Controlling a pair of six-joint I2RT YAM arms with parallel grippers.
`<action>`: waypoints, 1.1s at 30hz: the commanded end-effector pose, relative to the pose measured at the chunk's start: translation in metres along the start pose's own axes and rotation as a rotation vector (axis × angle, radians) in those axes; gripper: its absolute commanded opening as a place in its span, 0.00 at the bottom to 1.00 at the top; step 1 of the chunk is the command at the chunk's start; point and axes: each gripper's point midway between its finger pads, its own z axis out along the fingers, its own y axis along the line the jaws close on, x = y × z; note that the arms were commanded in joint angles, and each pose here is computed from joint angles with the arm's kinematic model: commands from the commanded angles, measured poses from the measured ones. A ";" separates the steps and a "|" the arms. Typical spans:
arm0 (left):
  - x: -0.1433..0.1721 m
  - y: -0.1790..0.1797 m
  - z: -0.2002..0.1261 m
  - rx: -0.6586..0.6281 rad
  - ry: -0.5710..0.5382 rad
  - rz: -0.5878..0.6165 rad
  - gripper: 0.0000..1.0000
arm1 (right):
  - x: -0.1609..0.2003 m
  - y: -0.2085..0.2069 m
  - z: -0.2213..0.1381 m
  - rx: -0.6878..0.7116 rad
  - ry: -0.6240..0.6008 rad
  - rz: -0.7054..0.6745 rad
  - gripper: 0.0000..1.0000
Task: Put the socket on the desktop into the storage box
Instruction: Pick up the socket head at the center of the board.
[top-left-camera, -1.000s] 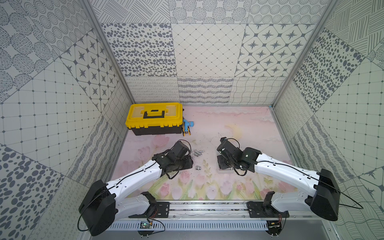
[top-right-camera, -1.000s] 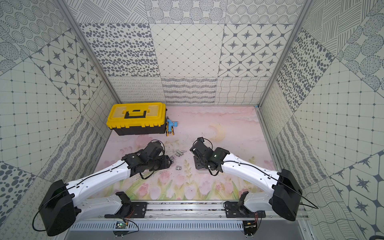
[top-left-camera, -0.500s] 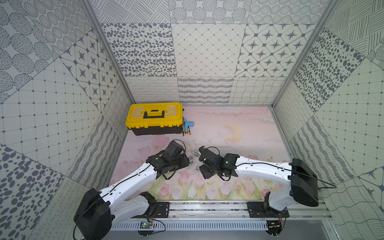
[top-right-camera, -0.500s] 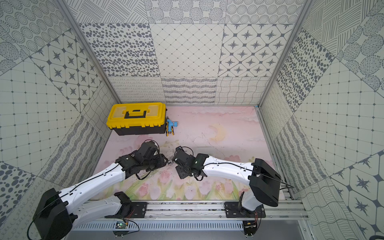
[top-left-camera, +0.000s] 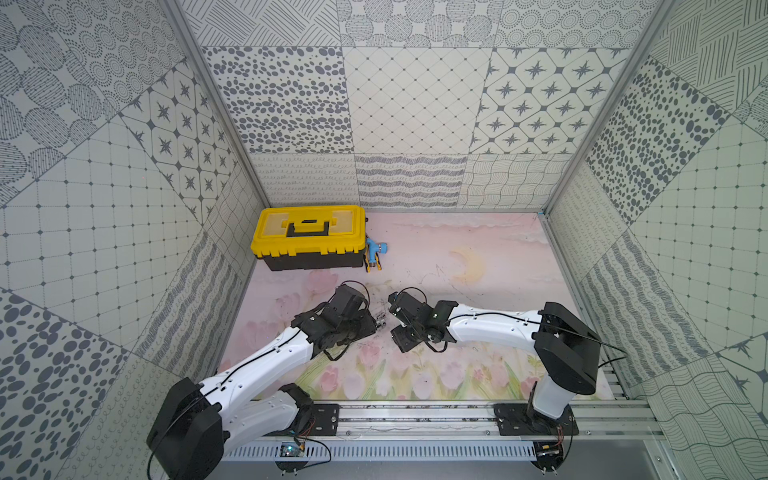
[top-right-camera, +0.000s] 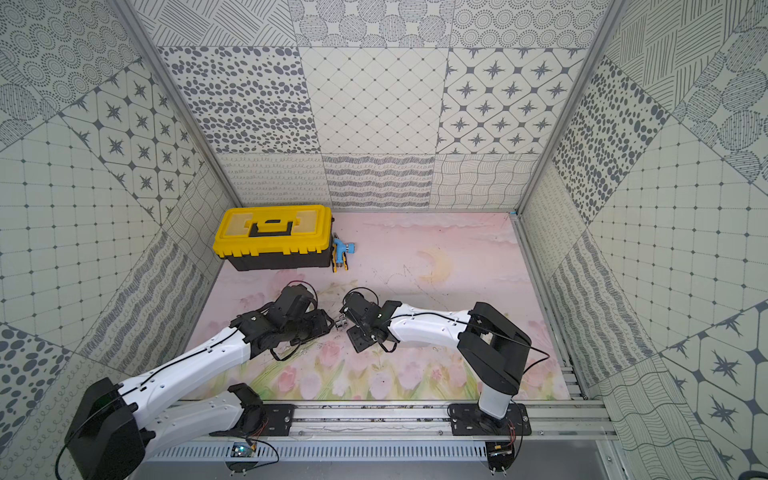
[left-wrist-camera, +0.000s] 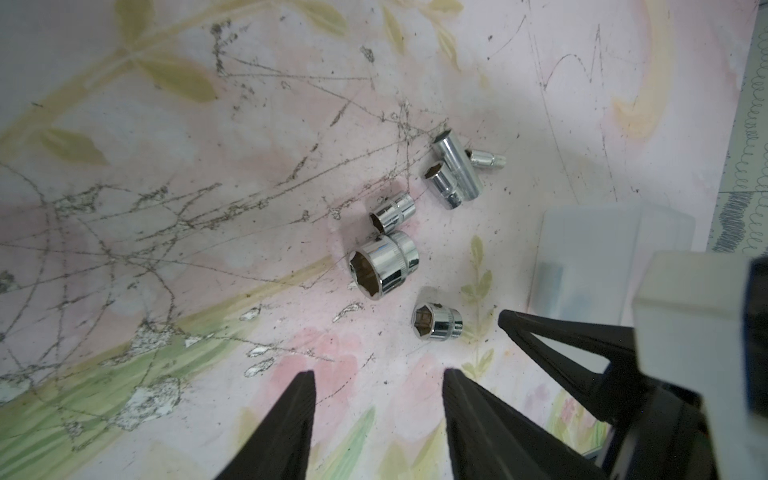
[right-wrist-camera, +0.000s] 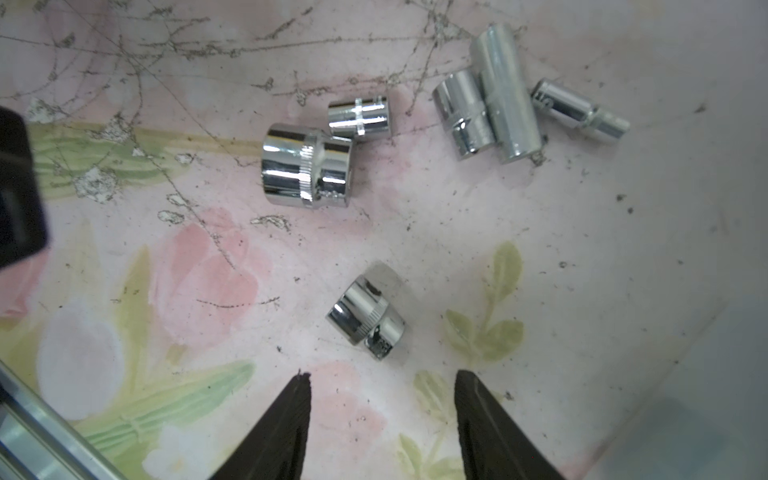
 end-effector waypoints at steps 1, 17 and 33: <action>0.002 -0.001 0.002 0.011 0.019 -0.016 0.54 | -0.016 0.007 0.005 -0.032 -0.035 -0.020 0.57; -0.002 -0.008 0.002 0.038 0.015 -0.016 0.54 | -0.015 0.001 0.028 -0.006 -0.003 -0.030 0.49; -0.001 -0.020 0.004 0.092 0.032 -0.012 0.55 | -0.008 -0.009 0.026 0.025 -0.024 0.014 0.08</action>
